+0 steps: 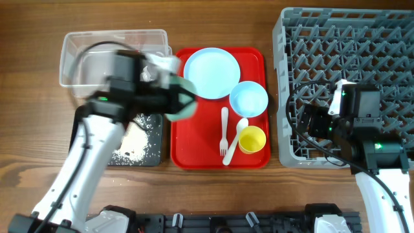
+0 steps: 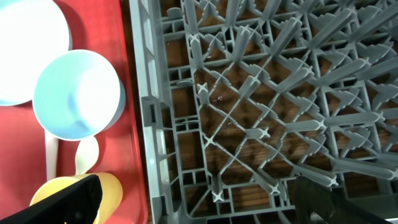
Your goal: Sort waste into correct bins and load items into the dishwasher rack
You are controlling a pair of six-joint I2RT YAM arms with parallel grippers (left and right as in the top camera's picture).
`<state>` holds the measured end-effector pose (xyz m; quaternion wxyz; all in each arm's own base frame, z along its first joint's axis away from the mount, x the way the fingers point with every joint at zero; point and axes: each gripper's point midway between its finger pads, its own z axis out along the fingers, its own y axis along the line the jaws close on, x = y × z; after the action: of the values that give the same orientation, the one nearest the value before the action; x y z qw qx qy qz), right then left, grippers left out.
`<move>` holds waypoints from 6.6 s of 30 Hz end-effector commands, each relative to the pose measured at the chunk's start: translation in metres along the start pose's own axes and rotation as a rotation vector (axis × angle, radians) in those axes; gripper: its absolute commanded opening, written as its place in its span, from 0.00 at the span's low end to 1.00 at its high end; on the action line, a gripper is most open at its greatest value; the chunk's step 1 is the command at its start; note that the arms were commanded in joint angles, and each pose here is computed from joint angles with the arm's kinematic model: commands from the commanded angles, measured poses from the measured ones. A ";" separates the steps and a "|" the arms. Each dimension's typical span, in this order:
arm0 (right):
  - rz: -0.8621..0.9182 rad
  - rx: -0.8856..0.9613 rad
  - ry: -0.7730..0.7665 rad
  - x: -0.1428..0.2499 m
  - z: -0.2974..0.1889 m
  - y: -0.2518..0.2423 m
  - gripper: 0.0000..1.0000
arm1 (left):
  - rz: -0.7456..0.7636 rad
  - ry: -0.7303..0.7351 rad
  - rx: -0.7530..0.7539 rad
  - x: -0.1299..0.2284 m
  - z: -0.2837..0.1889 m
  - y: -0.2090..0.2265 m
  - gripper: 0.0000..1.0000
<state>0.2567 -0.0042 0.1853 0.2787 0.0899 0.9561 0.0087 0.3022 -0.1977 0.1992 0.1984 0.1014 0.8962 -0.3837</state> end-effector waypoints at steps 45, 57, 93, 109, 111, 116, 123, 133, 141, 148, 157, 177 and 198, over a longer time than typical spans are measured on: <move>0.058 0.067 -0.050 -0.014 -0.020 -0.012 1.00 | 0.139 0.520 -0.207 0.123 0.164 -0.016 0.38; 0.049 -0.001 0.038 -0.008 0.004 0.003 1.00 | -0.058 0.273 0.033 0.023 0.087 -0.016 0.04; -0.472 -1.488 -0.226 -0.060 -0.069 0.191 0.86 | -0.248 0.274 0.637 -0.035 0.034 -0.101 0.04; -0.459 -1.464 -0.223 -0.062 -0.065 0.191 0.71 | -0.252 0.272 0.638 -0.037 0.034 -0.101 0.04; -0.459 -1.463 -0.223 -0.062 -0.065 0.191 0.67 | -0.252 0.272 0.638 -0.037 0.034 -0.101 0.04; -0.462 -1.463 -0.226 -0.063 -0.065 0.191 0.60 | -0.252 0.272 0.638 -0.037 0.034 -0.101 0.04; -0.418 -1.367 -0.207 -0.067 -0.049 0.189 0.46 | -0.189 0.209 0.589 -0.041 0.041 -0.093 0.42; -0.241 -0.761 -0.116 -0.085 0.004 0.137 0.08 | -0.191 0.036 -0.095 -0.037 0.039 0.040 0.63; 0.029 -0.142 -0.141 -0.137 -0.041 0.019 0.04 | -0.226 -0.149 -0.504 -0.043 -0.059 0.101 0.63; 0.348 0.128 -0.088 -0.128 -0.055 -0.112 0.04 | -0.242 -0.237 -0.547 -0.048 -0.093 0.104 0.69; 0.769 0.402 0.095 -0.072 -0.018 -0.262 0.04 | -0.243 -0.235 -0.546 -0.048 -0.092 0.104 0.69; 0.879 0.373 0.329 -0.022 0.083 -0.308 0.67 | -0.250 -0.223 -0.549 -0.045 -0.092 0.105 0.69; -0.043 -0.361 0.000 -0.155 0.002 0.038 0.93 | -0.262 -0.201 -0.555 -0.038 -0.092 0.106 0.87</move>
<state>0.3830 -0.0499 0.2776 0.3092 0.1049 0.9306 0.1652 0.3486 -0.0629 0.1993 0.2464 -0.1146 0.9492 -0.1588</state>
